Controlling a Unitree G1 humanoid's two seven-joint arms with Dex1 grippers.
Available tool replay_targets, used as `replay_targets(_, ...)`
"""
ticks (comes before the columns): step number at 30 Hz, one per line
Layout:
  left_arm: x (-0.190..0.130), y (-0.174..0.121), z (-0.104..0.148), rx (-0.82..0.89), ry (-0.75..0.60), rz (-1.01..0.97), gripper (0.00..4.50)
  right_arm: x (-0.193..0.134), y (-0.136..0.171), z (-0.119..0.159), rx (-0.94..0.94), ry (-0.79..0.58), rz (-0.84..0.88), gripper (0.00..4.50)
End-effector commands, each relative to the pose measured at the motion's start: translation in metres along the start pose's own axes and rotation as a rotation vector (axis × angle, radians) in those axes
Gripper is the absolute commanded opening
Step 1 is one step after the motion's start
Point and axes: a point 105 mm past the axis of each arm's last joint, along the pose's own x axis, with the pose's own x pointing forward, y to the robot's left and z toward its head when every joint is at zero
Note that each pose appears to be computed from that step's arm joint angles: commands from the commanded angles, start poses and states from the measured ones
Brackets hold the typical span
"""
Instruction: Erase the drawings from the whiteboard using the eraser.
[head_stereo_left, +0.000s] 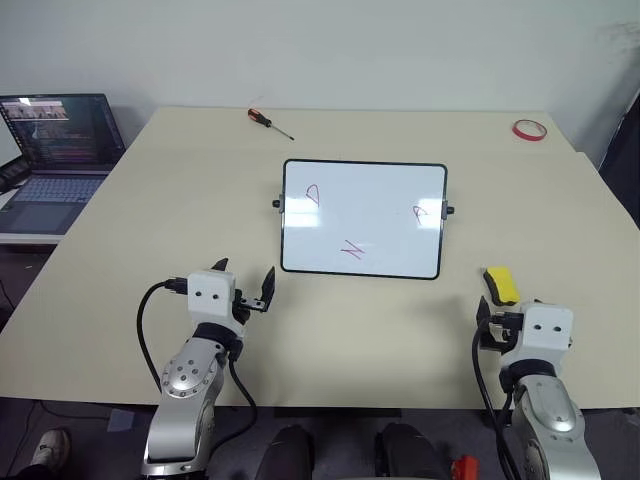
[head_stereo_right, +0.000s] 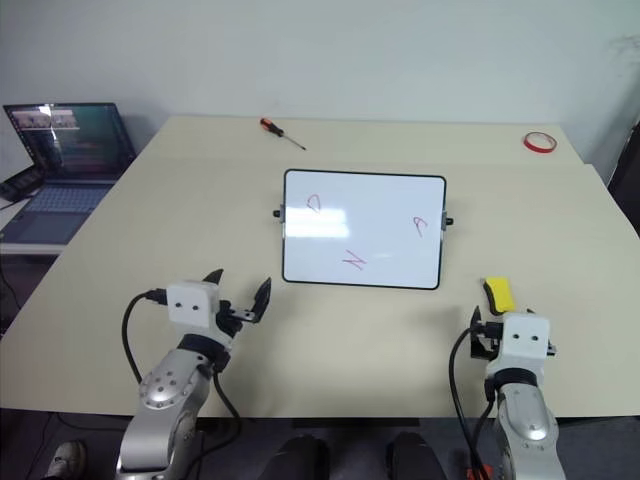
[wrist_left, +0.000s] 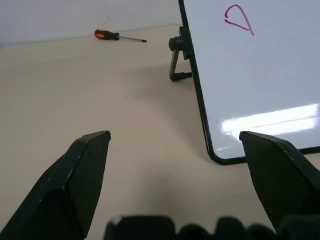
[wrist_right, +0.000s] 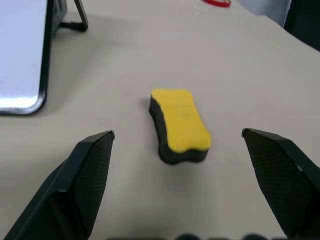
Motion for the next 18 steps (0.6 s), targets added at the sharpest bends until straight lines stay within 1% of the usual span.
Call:
replay_targets(1, 0.009, -0.003, 0.029, 0.044, -0.094, -0.075, 4.5, 0.003, -0.004, 0.011, -0.009, -0.035, 0.017, 4.48)
replay_targets(4, 0.021, -0.025, 0.043, 0.003, -0.121, -0.259, 4.5, 0.007, -0.006, 0.016, -0.01, -0.038, 0.029, 4.48)
replay_targets(7, 0.03, -0.057, 0.058, -0.02, -0.151, -0.5, 4.5, 0.013, -0.009, 0.02, 0.01, -0.028, 0.025, 4.48)
replay_targets(9, 0.032, -0.07, 0.064, -0.034, -0.159, -0.601, 4.5, 0.016, -0.011, 0.02, 0.02, -0.019, 0.018, 4.48)
replay_targets(12, 0.028, -0.11, 0.07, -0.005, -0.162, -0.923, 4.5, 0.026, -0.013, 0.02, 0.054, 0.011, 0.024, 4.48)
replay_targets(13, 0.027, -0.117, 0.07, 0.008, -0.157, -0.988, 4.5, 0.029, -0.014, 0.018, 0.073, 0.028, 0.019, 4.48)
replay_targets(18, 0.03, -0.135, 0.066, 0.023, -0.136, -1.183, 4.5, 0.036, -0.02, 0.006, 0.14, 0.103, 0.005, 4.48)
